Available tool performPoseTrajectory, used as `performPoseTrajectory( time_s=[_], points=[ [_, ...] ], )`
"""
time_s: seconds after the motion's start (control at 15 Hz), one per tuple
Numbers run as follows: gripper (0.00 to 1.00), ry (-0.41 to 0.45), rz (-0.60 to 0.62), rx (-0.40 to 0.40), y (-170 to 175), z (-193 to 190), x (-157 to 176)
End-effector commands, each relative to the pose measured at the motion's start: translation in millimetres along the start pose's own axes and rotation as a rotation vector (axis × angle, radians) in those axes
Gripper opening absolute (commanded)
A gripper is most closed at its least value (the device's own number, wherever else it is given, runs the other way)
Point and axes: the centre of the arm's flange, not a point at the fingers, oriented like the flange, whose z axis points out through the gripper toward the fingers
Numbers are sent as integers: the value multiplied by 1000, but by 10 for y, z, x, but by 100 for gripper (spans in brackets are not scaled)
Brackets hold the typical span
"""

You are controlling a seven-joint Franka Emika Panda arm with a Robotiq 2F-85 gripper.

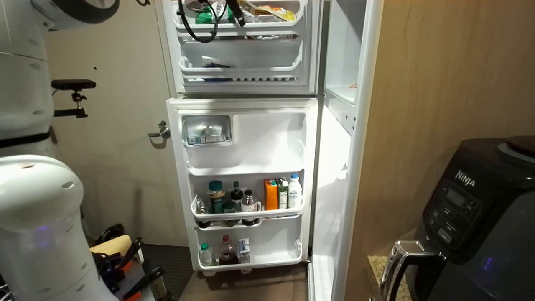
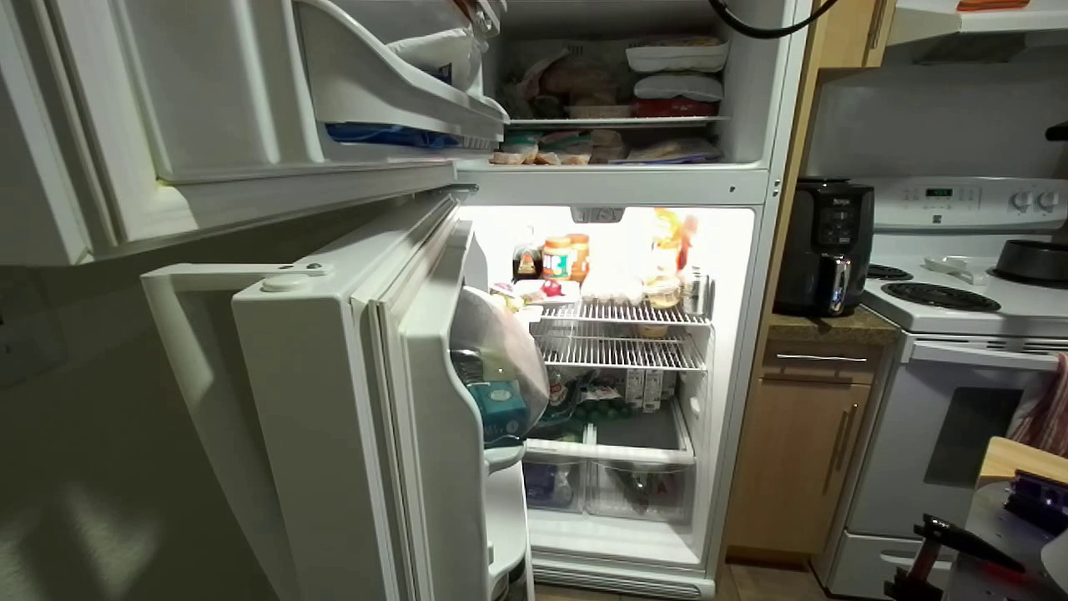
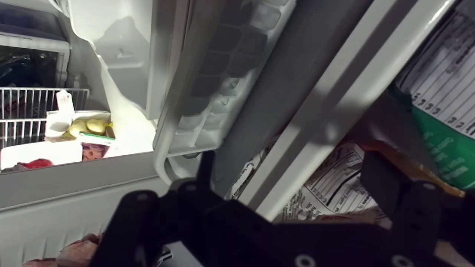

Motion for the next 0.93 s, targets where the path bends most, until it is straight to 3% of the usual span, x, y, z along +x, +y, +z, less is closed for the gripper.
performPoseTrajectory(
  time_s=[0.0, 0.87],
  points=[
    [100, 32, -8, 23, -91, 27, -24],
    [100, 26, -29, 45, -179, 232, -90]
  ],
)
